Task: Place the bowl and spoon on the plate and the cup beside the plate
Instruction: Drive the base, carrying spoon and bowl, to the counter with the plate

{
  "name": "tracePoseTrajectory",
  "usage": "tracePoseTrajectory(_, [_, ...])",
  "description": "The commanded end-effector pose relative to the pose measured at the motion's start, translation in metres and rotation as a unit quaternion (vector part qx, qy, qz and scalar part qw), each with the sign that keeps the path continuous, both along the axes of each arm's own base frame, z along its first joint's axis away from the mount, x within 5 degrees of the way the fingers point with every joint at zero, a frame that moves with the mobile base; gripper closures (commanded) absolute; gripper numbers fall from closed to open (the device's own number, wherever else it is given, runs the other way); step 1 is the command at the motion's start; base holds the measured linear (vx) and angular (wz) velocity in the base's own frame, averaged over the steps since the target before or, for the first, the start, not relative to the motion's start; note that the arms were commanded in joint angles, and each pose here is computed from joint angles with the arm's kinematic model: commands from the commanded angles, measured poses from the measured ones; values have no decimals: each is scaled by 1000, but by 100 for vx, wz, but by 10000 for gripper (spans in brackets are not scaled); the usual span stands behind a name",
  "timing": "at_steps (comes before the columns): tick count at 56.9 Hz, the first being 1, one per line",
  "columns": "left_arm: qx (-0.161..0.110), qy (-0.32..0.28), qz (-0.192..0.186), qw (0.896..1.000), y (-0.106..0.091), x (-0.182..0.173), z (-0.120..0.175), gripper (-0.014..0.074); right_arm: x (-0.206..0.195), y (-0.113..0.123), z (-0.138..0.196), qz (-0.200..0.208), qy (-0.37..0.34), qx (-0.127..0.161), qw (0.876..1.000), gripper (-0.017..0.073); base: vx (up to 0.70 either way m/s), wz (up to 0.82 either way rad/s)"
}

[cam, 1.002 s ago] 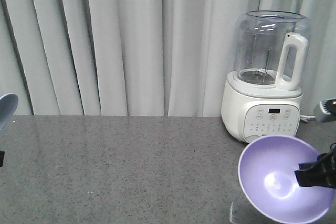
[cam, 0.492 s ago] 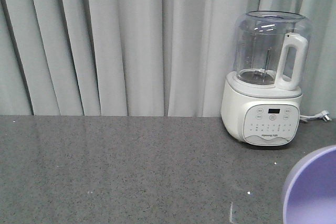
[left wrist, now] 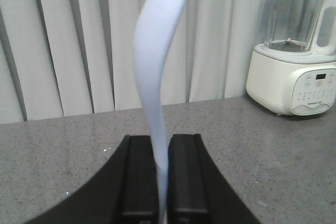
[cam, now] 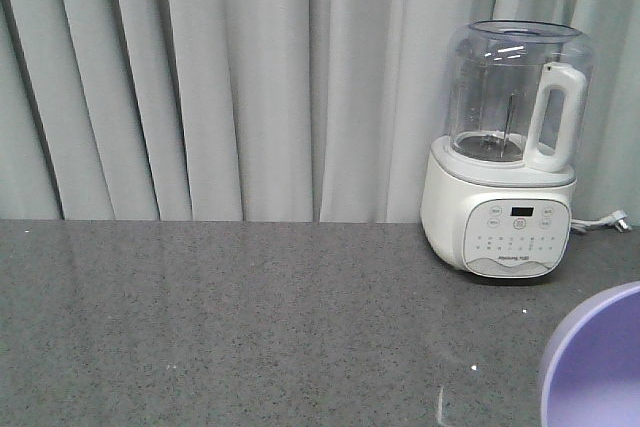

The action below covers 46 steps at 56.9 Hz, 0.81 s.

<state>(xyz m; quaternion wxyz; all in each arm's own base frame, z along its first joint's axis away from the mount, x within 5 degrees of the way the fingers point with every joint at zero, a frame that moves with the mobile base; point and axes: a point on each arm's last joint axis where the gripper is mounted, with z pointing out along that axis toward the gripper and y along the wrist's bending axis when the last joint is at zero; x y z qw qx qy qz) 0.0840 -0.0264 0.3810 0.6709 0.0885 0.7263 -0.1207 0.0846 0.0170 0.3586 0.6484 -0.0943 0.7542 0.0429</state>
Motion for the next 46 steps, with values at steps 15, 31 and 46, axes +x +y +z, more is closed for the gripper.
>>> tracePoseTrajectory(15, [-27,-47,10,998,2,-1,16,594,0,-2,16,-14,-51,5,999,568,0,0])
tracePoseTrajectory(31, [-26,-47,10,999,2,-1,15,594,0,-2,16,-14,-51,5,999,568,0,0])
tracePoseTrajectory(46, [-26,-47,10,999,2,-1,15,594,0,-2,16,-14,-51,5,999,568,-1,1])
